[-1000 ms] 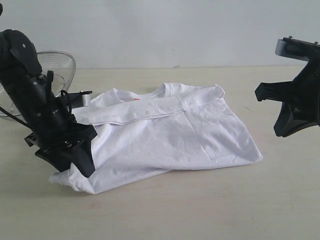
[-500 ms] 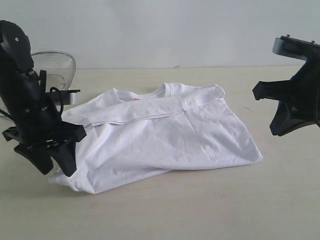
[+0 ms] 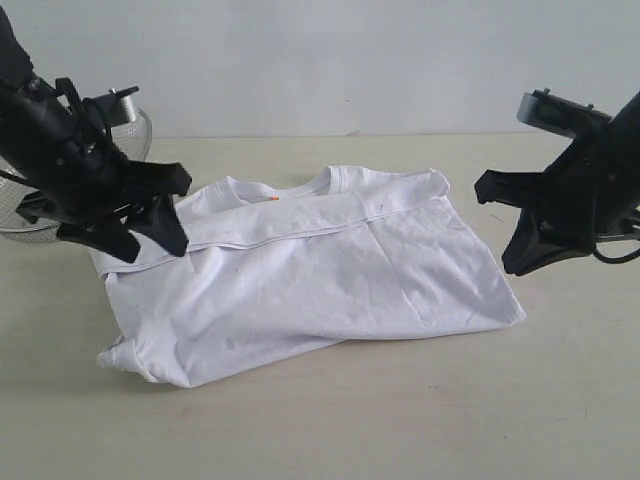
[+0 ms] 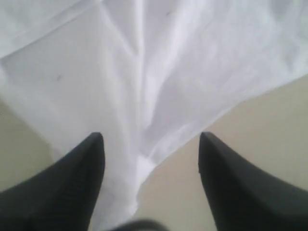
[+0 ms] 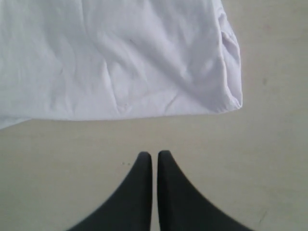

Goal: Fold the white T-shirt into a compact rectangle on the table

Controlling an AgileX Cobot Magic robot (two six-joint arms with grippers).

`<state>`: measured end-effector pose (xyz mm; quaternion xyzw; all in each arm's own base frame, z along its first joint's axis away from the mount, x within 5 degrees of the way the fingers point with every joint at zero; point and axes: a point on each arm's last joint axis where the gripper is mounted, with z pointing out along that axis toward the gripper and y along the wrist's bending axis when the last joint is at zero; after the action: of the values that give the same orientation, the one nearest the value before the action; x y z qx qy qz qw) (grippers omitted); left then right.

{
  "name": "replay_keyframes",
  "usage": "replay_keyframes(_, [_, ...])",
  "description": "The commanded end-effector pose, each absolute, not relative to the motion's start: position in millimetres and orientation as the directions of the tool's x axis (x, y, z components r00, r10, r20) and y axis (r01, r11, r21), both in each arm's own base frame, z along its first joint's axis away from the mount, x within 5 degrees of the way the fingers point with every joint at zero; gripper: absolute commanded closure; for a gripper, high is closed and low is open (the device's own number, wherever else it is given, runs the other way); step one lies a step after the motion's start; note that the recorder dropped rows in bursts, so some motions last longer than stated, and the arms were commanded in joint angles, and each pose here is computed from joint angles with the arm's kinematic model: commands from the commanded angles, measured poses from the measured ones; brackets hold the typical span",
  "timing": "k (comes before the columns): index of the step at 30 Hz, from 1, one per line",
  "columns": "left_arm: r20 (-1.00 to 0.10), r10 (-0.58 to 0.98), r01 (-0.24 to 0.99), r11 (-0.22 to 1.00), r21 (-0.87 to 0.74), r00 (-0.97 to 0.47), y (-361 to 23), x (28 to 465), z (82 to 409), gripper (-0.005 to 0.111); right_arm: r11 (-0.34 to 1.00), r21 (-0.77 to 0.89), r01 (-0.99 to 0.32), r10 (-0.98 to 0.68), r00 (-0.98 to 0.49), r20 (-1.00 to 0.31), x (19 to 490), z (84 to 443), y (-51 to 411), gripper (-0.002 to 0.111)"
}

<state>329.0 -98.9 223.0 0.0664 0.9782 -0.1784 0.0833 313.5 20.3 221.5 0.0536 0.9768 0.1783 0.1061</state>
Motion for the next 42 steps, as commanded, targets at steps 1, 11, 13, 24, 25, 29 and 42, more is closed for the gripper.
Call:
replay_keyframes(1, [-0.296, 0.060, 0.196, 0.869, -0.454, -0.953, -111.4, 337.2, 230.2, 0.054, 0.925, 0.368, 0.088, 0.181, -0.957, -0.226, 333.6, 198.2, 19.3, 0.108])
replay_keyframes(11, [-0.365, 0.102, 0.313, 0.748, -0.585, -0.925, -131.4, 358.7, 194.3, 0.102, 0.938, 0.347, 0.023, 0.111, -0.966, -0.235, 380.5, 157.7, 42.5, 0.108])
replay_keyframes(13, [-0.362, 0.111, 0.319, 0.742, -0.589, -0.926, -132.4, 360.8, 186.4, 0.102, 0.943, 0.331, 0.021, 0.102, -0.968, -0.229, 384.7, 148.5, 41.5, 0.108])
replay_keyframes(24, [-0.314, 0.237, 0.376, 0.762, -0.526, -0.919, -128.3, 358.4, 163.1, 0.102, 0.961, 0.273, 0.040, 0.084, -0.985, -0.152, 385.2, 112.9, 36.2, 0.108])
replay_keyframes(25, [-0.307, 0.257, 0.388, 0.762, -0.519, -0.916, -127.6, 357.2, 162.5, 0.102, 0.966, 0.256, 0.035, 0.076, -0.986, -0.151, 384.8, 112.4, 34.8, 0.108])
replay_keyframes(29, [-0.274, 0.321, 0.420, 0.753, -0.506, -0.906, -126.4, 351.6, 160.0, 0.102, 0.984, 0.170, 0.048, 0.070, -0.990, -0.123, 381.9, 110.3, 27.1, 0.108])
replay_keyframes(42, [-0.122, 0.454, 0.444, 0.722, -0.530, -0.883, -121.7, 333.7, 158.1, 0.102, 0.998, 0.005, 0.064, 0.064, -0.998, 0.022, 367.2, 108.3, 10.6, 0.108])
